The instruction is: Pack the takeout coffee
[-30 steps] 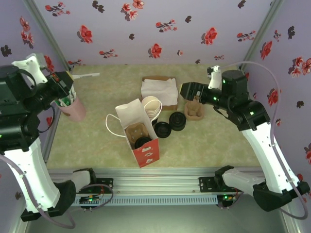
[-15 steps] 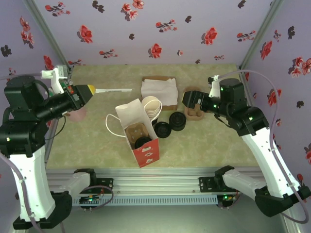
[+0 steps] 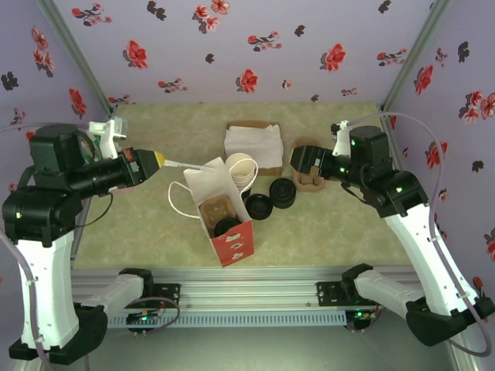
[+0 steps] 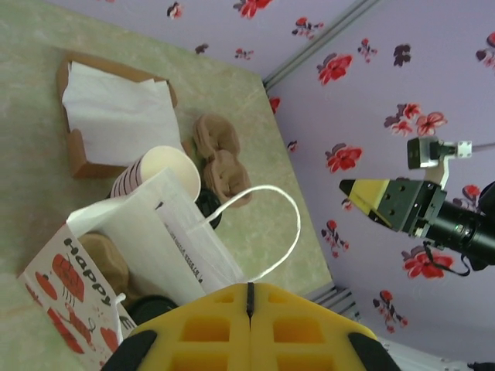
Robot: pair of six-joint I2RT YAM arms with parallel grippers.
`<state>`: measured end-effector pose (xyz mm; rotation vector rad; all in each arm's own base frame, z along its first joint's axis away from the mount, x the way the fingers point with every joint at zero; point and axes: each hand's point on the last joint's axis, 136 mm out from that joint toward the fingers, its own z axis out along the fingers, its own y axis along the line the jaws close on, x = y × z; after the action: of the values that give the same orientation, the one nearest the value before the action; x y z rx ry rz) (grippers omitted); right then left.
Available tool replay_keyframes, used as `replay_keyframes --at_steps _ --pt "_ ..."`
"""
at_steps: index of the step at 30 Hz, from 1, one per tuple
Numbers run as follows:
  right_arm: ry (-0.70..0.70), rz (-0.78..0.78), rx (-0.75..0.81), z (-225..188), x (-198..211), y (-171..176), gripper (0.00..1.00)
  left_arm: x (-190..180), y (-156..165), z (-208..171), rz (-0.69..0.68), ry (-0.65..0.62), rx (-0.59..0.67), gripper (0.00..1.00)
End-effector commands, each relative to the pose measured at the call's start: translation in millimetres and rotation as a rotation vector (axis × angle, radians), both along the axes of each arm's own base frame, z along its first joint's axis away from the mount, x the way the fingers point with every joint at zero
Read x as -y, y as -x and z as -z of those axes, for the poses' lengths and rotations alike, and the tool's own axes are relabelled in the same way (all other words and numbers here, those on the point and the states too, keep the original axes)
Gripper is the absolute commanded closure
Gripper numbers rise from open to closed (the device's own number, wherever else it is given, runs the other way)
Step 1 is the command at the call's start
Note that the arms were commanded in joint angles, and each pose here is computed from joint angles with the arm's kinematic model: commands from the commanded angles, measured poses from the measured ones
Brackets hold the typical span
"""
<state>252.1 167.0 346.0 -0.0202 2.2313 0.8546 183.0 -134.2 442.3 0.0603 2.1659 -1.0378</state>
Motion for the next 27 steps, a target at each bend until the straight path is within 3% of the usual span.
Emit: replay_keyframes --at_steps 1,19,25,27 --pt "-0.012 -0.016 -0.013 4.2 -5.2 0.1 0.01 0.6 -5.7 22.5 -0.001 -0.09 -0.042 1.0" --pt "0.002 -0.051 -0.042 14.6 -11.6 -0.9 0.01 64.0 -47.9 97.6 0.042 -0.585 -0.072 1.0" --pt "0.009 -0.066 -0.061 21.9 -14.3 -1.7 0.01 87.3 -48.3 122.9 0.088 -0.643 -0.096 1.0" --pt "0.009 -0.069 -0.066 23.0 -15.3 -1.9 0.01 89.5 -48.5 127.8 0.094 -0.651 -0.106 0.92"
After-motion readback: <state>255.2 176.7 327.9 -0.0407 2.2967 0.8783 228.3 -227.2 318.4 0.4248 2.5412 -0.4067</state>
